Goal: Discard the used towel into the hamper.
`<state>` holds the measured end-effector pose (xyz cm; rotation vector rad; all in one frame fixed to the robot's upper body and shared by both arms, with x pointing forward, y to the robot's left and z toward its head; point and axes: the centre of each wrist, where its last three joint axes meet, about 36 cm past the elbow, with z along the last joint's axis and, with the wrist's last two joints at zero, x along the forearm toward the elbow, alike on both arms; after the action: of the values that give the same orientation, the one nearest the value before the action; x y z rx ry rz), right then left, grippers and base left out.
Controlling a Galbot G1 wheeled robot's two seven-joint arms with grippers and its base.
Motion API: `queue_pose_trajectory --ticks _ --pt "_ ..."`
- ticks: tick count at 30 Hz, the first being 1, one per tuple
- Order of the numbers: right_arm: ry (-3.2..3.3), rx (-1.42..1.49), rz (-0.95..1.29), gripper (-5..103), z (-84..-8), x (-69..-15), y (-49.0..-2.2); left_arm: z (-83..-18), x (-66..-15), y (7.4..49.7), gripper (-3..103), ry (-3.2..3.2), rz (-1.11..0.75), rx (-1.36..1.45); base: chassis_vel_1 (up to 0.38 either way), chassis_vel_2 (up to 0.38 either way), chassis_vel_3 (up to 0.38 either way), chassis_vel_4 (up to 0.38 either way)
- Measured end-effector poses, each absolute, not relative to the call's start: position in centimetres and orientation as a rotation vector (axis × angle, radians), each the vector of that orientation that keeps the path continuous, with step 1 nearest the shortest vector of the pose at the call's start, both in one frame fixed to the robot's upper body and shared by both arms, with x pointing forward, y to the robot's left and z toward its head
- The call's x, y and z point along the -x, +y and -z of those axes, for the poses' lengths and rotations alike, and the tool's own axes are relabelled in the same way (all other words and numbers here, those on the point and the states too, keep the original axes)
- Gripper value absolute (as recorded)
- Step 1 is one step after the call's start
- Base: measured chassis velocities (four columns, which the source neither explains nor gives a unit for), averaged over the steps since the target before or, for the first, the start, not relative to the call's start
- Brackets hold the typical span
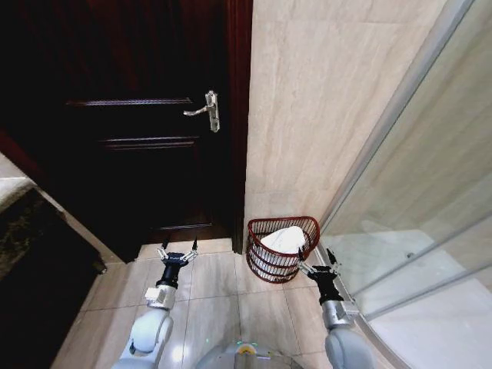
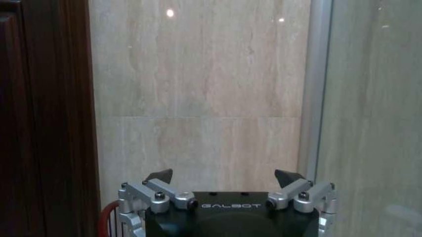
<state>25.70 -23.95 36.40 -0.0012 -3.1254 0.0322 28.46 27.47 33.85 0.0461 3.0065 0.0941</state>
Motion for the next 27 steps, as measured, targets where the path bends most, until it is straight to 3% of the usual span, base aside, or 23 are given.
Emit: queue_pose_trajectory --ticks 27 --pt "-3.122 -0.004 -0.036 100 -36.4 -24.2 -24.3 -33.9 -28.0 27.6 100 2.993 -0.103 -0.034 0.020 -0.061 -0.060 0.024"
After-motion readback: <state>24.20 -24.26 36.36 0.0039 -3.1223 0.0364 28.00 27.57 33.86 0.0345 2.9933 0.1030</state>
